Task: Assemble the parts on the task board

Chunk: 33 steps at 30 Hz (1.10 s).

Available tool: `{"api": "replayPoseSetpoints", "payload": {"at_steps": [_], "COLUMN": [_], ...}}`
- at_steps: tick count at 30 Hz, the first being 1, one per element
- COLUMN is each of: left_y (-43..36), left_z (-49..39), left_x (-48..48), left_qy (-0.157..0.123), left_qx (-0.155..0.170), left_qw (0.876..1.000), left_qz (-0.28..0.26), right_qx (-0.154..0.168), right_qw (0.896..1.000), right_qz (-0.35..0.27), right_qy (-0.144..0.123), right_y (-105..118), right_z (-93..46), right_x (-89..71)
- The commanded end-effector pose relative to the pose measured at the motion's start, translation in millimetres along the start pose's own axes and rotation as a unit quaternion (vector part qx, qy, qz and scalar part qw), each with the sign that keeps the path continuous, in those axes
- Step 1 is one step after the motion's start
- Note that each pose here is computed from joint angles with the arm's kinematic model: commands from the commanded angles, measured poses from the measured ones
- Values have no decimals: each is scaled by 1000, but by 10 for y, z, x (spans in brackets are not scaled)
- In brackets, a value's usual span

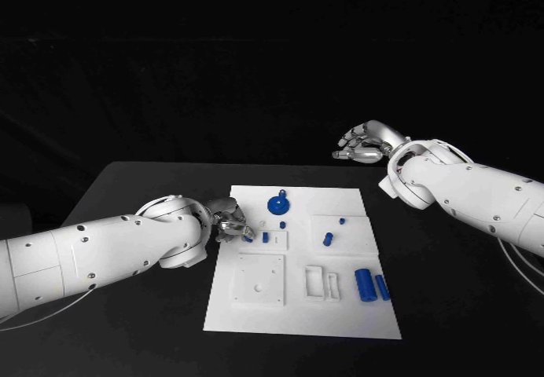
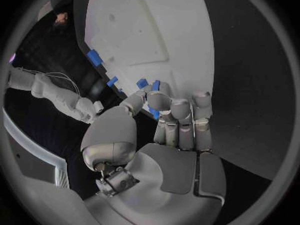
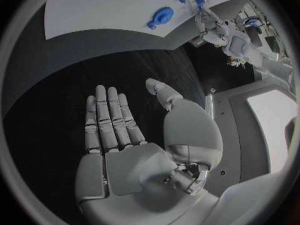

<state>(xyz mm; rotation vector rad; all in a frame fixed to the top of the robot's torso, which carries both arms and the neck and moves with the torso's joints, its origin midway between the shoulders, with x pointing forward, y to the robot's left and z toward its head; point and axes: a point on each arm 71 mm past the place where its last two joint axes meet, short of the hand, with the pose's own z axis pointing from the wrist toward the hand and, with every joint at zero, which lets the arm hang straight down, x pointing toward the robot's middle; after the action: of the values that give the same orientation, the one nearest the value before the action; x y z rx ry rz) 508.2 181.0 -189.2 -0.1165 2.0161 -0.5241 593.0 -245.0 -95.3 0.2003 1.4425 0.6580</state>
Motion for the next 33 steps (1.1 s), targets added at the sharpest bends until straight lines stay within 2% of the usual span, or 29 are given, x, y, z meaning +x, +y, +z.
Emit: {"api": "replayPoseSetpoints", "payload": {"at_steps": [1, 19, 33], "left_y": [78, 53, 65], "left_z": [1, 14, 22], "left_x": [154, 168, 153], "left_qy": [46, 52, 47], "left_qx": [-23, -22, -24], "left_qw": [999, 998, 998], "left_qz": [17, 20, 24], "right_qx": [-2, -2, -1], "right_qw": [1000, 1000, 1000], "right_qz": [0, 0, 2], "right_qy": [5, 6, 8], "right_y": [2, -1, -6], "right_z": [-1, -1, -2], "right_x": [6, 18, 32]}}
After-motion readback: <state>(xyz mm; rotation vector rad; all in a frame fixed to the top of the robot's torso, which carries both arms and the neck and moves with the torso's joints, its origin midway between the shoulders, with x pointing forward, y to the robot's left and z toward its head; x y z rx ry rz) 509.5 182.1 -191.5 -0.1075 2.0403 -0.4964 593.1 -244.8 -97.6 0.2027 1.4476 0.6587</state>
